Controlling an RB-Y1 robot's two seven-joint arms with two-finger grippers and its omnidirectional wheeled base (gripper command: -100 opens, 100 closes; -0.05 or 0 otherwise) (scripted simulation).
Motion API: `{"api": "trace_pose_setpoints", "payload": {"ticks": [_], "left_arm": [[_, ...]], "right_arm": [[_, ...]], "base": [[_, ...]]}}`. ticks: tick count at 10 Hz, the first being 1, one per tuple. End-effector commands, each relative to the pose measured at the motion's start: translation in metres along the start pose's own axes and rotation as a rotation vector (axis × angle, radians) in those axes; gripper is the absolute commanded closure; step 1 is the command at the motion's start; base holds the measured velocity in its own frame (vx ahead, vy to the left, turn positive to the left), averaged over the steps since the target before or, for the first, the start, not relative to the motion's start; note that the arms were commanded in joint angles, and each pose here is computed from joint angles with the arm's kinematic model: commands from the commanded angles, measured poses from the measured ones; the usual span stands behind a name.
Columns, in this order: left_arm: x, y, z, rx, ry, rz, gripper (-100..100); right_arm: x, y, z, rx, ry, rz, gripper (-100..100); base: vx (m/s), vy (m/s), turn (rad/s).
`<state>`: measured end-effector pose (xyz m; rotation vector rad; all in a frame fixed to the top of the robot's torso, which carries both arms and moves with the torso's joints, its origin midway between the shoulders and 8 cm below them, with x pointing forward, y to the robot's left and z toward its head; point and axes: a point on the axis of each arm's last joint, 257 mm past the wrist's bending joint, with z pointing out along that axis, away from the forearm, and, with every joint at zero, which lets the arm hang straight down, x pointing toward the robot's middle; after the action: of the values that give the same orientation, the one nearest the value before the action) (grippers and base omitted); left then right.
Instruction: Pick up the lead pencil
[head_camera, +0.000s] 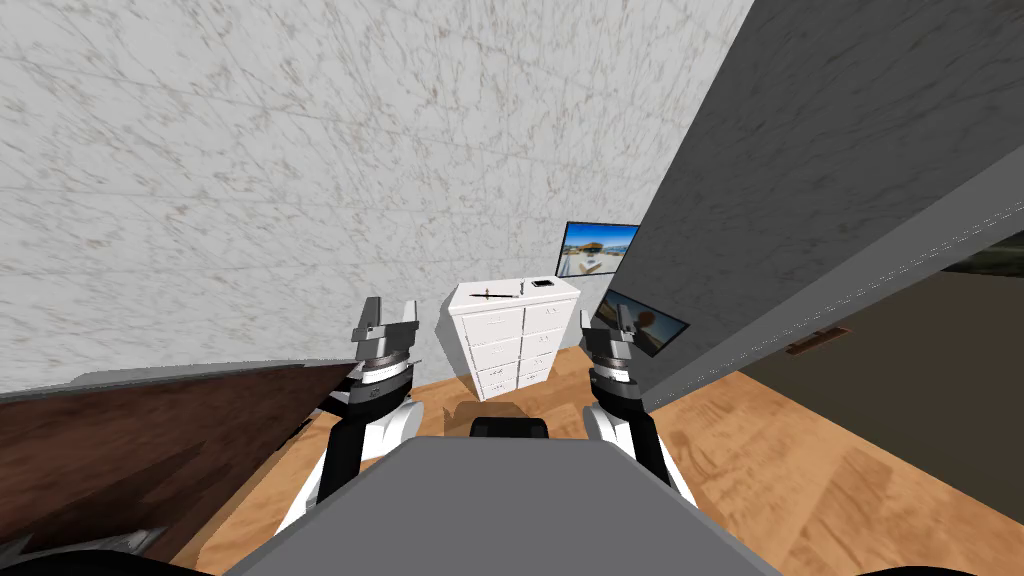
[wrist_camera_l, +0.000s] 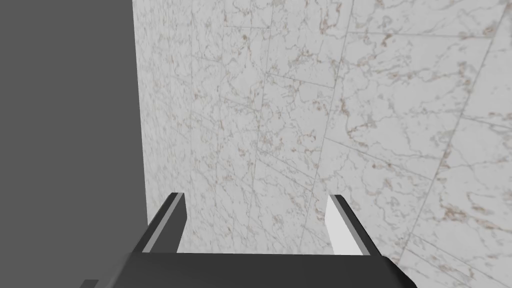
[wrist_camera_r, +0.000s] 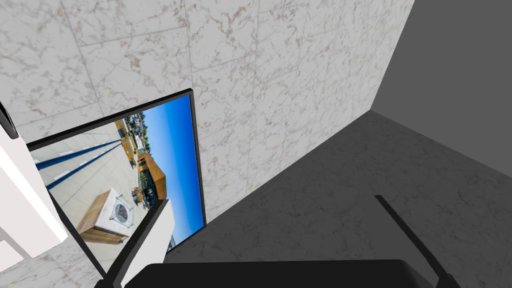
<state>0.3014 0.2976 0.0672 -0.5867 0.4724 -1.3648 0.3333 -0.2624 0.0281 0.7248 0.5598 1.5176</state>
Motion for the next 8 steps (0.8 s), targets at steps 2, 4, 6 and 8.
{"api": "trace_pose_setpoints", "payload": {"ticks": [2, 4, 6, 8], "left_arm": [[0.004, 0.003, 0.001, -0.018, 0.045, -0.006, -100], [0.008, 0.01, 0.002, -0.052, 0.09, -0.015, -100], [0.008, 0.023, 0.002, -0.107, 0.125, -0.029, -100], [0.009, 0.033, 0.002, -0.145, 0.16, -0.031, -100]], "right_arm": [[0.0, 0.0, 0.0, 0.0, 0.0, 0.0, 0], [0.0, 0.0, 0.0, 0.0, 0.0, 0.0, 0], [0.0, 0.0, 0.0, 0.0, 0.0, 0.0, 0], [0.0, 0.0, 0.0, 0.0, 0.0, 0.0, 0]], "base": [[-0.032, -0.049, 0.069], [-0.072, -0.103, 0.1], [-0.094, -0.148, 0.122], [-0.065, -0.095, 0.069]]}}
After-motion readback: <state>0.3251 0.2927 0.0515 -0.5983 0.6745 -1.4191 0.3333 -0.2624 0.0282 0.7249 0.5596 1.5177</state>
